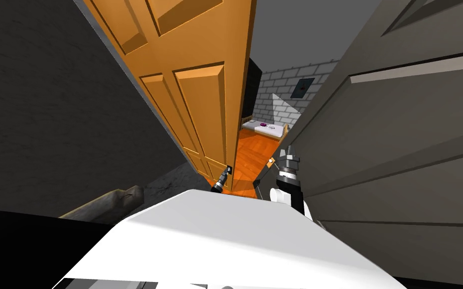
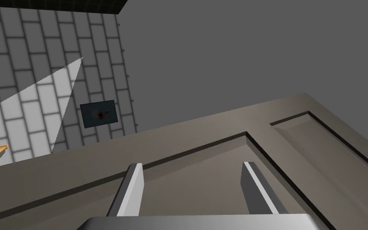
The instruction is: Push the door open
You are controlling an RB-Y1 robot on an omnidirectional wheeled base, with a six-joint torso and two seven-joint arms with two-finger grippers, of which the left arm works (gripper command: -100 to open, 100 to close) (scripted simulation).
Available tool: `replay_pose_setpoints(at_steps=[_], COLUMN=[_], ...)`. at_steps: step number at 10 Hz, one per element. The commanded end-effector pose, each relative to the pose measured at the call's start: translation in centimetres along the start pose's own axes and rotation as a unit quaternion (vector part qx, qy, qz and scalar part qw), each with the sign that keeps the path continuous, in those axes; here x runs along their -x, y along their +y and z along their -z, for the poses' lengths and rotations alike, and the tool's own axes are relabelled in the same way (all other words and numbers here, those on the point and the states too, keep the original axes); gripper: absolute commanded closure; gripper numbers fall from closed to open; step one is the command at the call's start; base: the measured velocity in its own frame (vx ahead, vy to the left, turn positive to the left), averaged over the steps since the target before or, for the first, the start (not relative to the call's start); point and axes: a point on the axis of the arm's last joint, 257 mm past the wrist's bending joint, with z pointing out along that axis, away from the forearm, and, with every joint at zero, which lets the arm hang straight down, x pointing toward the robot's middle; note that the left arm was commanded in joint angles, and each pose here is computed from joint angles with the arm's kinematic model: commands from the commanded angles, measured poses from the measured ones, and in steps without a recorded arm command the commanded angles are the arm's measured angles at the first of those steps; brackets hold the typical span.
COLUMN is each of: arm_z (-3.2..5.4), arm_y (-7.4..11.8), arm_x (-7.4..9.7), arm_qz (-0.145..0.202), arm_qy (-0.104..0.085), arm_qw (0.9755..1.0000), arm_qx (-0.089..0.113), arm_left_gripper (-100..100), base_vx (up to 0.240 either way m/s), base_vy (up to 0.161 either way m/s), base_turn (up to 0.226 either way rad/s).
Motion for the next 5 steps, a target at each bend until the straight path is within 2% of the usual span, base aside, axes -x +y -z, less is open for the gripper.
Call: replay_pose_setpoints(at_steps=[1, 2, 3, 5], arm_z=[-0.26, -0.2, -0.2, -0.2], arm_y=[-0.13, -0.05, -0.05, -0.05], arm_x=[-0.02, -0.02, -0.02, -0.02], arm_qz=[0.003, 0.002, 0.002, 0.002], arm_qy=[-0.002, -0.001, -0.001, -0.001], arm_qw=[1.0, 1.0, 1.0, 1.0], arm_qx=[-0.002, -0.001, -0.001, -0.001], arm_left_gripper=[-100, -100, 100, 100], base_vx=[0.198, 0.073, -0.016, -0.022], base_vy=[-0.095, -0.035, 0.003, 0.012], base_turn=[-0.029, 0.017, -0.009, -0.011])
